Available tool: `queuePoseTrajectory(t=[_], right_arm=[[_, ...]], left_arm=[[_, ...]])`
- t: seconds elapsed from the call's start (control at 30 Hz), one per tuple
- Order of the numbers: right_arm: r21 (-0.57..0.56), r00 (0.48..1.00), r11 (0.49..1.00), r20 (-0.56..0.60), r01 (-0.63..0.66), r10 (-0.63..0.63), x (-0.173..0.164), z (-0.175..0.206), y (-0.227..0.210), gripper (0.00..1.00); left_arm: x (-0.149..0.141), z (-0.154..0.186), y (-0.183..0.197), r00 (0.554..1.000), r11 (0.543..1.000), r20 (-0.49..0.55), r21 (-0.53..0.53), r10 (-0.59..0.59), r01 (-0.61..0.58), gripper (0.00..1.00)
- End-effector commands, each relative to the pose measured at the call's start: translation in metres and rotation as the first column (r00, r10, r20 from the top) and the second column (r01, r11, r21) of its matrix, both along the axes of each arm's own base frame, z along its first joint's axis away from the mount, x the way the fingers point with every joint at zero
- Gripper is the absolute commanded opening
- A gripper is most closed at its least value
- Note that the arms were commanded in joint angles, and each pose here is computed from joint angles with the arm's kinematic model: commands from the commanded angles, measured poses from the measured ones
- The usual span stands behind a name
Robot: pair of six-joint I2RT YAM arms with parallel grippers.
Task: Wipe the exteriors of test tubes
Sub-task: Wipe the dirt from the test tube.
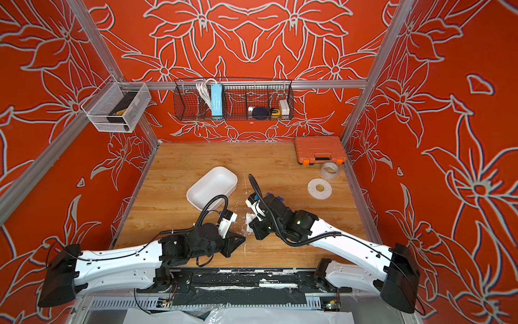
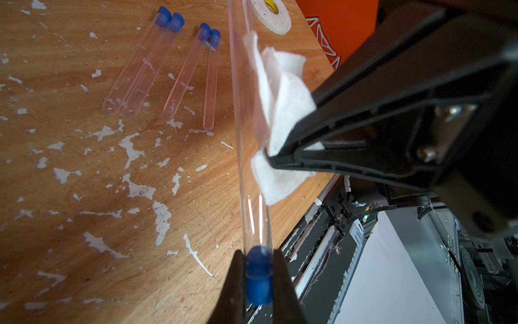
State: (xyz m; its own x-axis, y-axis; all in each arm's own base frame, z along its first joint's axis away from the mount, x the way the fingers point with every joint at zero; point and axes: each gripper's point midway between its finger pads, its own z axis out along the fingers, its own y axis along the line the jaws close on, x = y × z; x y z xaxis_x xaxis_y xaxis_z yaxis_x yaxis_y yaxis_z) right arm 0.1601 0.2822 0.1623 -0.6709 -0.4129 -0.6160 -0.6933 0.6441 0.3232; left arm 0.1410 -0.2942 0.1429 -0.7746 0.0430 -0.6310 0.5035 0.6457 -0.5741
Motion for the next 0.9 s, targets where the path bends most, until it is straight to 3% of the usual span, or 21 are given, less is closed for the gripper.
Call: queuePoseTrajectory(t=[0.0, 0.4, 0.7, 0.87], right_arm=[[-0.064, 0.999, 0.998, 0.038, 0.028, -0.026, 0.014, -0.001, -0.008, 0.0], [-0.036, 0.997, 0.998, 0.056, 0.06, -0.058, 0.038, 0.018, -0.02, 0.0], [0.114, 0.999, 0.993, -0.033, 0.03, -0.027, 0.02, 0.01, 0.002, 0.0], [0.122, 1.0, 0.993, -0.018, -0.005, 0.008, 0.006, 0.016, 0.014, 0.0]], left_arm=[[0.001, 0.03, -0.007, 0.999, 0.997, 0.042, -0.078, -0.014, 0.017, 0.09], [0.001, 0.031, 0.002, 0.999, 0.996, 0.042, -0.085, 0.015, -0.011, 0.09], [0.006, 0.048, -0.001, 0.997, 0.989, 0.073, -0.144, 0.037, -0.026, 0.09], [0.009, 0.045, -0.007, 0.997, 0.991, 0.071, -0.133, 0.033, -0.023, 0.09]])
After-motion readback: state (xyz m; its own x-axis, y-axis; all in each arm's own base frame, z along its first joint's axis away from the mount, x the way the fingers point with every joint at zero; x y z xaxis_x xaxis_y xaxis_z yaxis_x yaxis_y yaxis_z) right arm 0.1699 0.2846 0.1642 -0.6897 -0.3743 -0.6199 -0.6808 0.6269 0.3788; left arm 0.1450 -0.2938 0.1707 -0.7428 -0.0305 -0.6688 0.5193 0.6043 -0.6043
